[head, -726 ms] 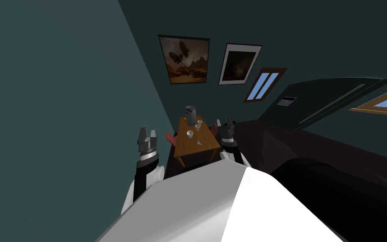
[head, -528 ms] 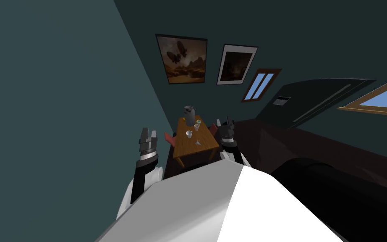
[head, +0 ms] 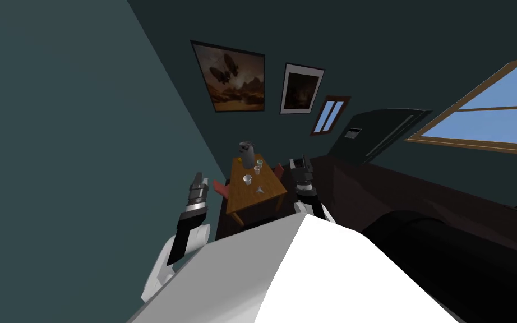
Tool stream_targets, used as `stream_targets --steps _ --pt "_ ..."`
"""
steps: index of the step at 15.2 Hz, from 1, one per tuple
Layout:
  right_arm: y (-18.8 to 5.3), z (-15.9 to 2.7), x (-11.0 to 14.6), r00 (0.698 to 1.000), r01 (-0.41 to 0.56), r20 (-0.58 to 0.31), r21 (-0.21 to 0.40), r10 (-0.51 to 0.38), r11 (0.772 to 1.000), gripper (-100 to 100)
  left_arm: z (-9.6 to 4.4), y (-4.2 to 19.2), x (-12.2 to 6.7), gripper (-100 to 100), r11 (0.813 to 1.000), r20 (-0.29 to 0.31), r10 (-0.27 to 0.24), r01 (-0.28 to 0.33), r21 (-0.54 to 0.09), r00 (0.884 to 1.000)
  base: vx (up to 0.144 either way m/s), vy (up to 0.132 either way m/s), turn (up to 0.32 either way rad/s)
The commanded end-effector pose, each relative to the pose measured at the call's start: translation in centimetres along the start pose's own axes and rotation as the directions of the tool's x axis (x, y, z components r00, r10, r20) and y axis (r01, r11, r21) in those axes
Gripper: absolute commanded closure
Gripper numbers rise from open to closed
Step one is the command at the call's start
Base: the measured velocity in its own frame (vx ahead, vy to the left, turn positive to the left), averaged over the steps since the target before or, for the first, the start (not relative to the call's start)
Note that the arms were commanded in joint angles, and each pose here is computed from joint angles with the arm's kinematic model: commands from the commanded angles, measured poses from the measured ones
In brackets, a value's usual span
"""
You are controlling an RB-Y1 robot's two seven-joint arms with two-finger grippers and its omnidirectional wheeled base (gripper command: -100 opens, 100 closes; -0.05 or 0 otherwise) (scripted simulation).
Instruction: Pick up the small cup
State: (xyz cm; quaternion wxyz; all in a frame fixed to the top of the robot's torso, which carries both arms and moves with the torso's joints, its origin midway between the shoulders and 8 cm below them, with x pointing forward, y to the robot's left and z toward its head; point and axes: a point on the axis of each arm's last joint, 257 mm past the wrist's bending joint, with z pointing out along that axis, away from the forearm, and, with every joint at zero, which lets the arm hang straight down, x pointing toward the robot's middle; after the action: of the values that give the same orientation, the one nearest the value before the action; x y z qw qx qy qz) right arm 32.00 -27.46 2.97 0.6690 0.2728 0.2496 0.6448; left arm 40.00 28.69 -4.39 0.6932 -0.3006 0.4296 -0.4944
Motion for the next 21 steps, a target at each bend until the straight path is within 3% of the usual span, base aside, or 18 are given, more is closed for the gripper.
stream_targets --steps 1,2,4,7,9,12,14,17,18,19,20,21 --pt "0.0 0.0 0.0 1.0 0.0 0.0 0.0 0.0 1.0 0 0.1 1.5 -0.3 -100 0.999 -0.005 0.018 -0.019 -0.045 1.0 -0.016 -0.017 -0.165" --pt "0.0 0.0 0.0 1.0 0.0 0.0 0.0 0.0 1.0 0 0.1 2.9 -1.1 -100 0.996 -0.007 0.041 -0.041 -0.081 0.999 -0.019 -0.018 -0.242" --pt "0.0 0.0 0.0 1.0 0.0 0.0 0.0 0.0 1.0 0 0.1 3.3 -1.1 -100 0.995 -0.008 0.041 -0.041 -0.096 0.999 -0.017 -0.01 -0.139" --pt "0.0 0.0 0.0 1.0 0.0 0.0 0.0 0.0 1.0 0 0.1 6.6 -3.1 -100 0.979 -0.005 0.085 -0.085 -0.185 0.996 -0.015 -0.015 -0.229" --pt "0.0 0.0 0.0 1.0 0.0 0.0 0.0 0.0 1.0 0 0.0 7.2 -3.1 -100 0.975 -0.006 0.085 -0.084 -0.207 0.996 -0.016 -0.012 -0.152" --pt "0.0 0.0 0.0 1.0 0.0 0.0 0.0 0.0 1.0 0 -0.4 10.6 -5.7 -100 0.946 0.007 0.128 -0.12 -0.302 0.992 -0.015 -0.02 -0.23" --pt "0.0 0.0 0.0 1.0 0.0 0.0 0.0 0.0 1.0 0 -0.6 11.3 -5.8 -100 0.937 0.006 0.128 -0.119 -0.328 0.992 -0.014 -0.016 -0.167" --pt "0.0 0.0 0.0 1.0 0.0 0.0 0.0 0.0 1.0 0 -1.4 14.6 -9.0 -100 0.893 0.03 0.168 -0.14 -0.428 0.985 -0.012 -0.019 -0.257" --pt "0.0 0.0 0.0 1.0 0.0 0.0 0.0 0.0 1.0 0 -1.7 15.3 -9.0 -100 0.881 0.029 0.168 -0.137 -0.453 0.985 -0.016 -0.017 -0.254" --pt "0.0 0.0 0.0 1.0 0.0 0.0 0.0 0.0 1.0 0 -1.7 15.3 -9.0 -100 0.88 0.029 0.168 -0.137 -0.454 0.985 -0.012 -0.01 -0.107" --pt "0.0 0.0 0.0 1.0 0.0 0.0 0.0 0.0 1.0 0 -2.2 16.9 -10.8 -100 0.853 0.044 0.187 -0.14 -0.502 0.981 -0.01 -0.022 -0.252" --pt "0.0 0.0 0.0 1.0 0.0 0.0 0.0 0.0 1.0 0 -2.5 17.3 -10.8 -100 0.845 0.044 0.187 -0.138 -0.517 0.981 -0.01 -0.022 -0.26"
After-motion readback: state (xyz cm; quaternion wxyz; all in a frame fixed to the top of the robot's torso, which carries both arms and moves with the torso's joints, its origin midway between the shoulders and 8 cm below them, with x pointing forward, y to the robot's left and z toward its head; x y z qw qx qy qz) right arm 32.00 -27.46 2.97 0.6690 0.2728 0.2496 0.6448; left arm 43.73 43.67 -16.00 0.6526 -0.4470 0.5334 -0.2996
